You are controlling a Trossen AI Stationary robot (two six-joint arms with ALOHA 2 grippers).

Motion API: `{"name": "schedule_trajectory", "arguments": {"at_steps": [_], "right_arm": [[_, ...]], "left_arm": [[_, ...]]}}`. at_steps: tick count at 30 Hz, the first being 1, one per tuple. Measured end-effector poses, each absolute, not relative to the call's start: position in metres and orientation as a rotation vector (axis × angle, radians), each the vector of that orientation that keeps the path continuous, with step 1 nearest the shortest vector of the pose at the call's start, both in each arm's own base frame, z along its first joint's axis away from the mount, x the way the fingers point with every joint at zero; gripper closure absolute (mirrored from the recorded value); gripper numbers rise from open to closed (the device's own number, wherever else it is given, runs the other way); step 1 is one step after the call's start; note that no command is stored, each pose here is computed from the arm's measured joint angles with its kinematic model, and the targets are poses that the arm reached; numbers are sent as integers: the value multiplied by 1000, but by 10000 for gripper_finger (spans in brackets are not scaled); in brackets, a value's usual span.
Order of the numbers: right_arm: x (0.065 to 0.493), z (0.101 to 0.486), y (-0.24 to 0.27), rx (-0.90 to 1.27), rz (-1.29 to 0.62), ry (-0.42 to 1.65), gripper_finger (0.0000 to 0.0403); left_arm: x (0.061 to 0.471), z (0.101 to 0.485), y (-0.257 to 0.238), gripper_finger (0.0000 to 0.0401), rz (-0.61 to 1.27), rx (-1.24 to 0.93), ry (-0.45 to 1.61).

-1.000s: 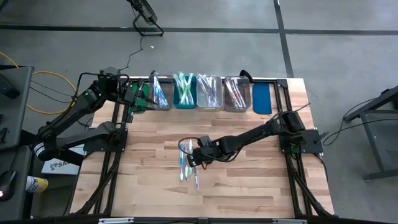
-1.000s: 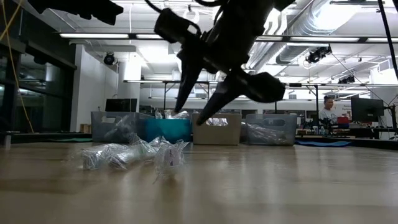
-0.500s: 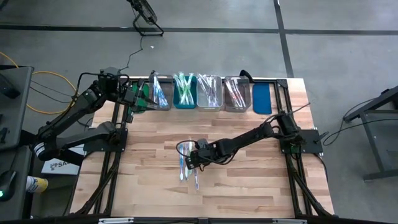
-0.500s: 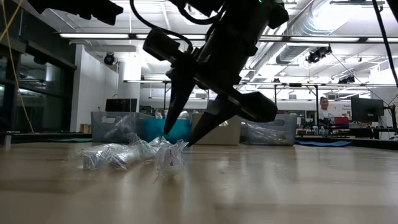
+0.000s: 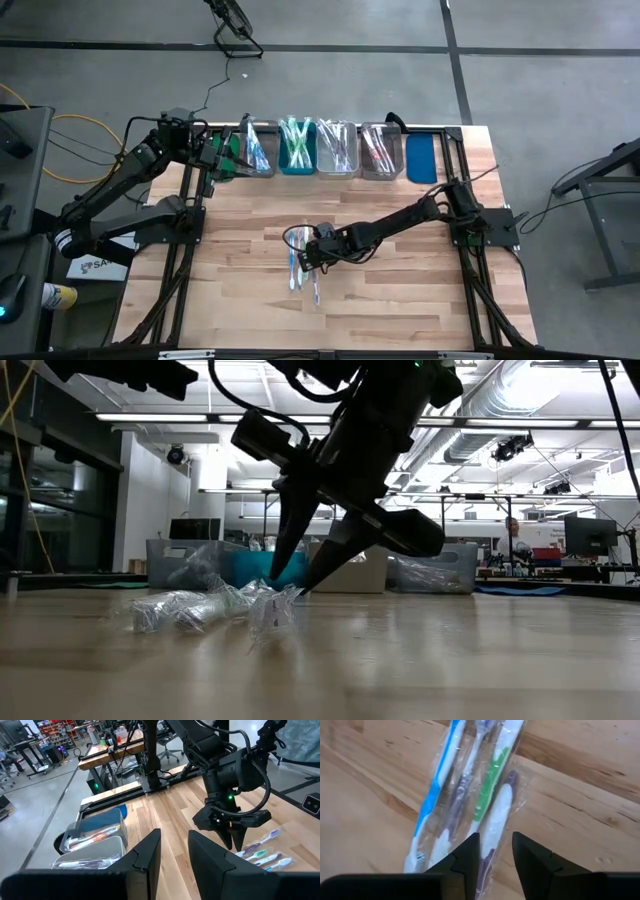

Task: Pick & Place Toothbrushes
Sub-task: Put the purple toothbrush into the white bin

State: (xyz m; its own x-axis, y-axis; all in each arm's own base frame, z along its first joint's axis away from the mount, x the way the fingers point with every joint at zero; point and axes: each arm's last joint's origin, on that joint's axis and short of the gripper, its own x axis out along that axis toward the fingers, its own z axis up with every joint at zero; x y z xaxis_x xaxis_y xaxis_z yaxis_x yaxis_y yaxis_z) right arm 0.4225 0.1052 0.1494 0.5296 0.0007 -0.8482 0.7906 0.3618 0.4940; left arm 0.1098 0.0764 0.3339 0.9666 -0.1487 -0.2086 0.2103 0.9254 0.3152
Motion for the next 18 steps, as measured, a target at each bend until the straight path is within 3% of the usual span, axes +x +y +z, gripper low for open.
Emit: {"name": "schedule_trajectory", "arguments": {"at_steps": [13,18], "right_arm": [[425,135,106,1111,-620,899,297],[426,135,105,1128,-600,926,329]], "left_arm": [[110,334,76,306,-185,342,183],[110,334,76,306,-185,342,183]]}}
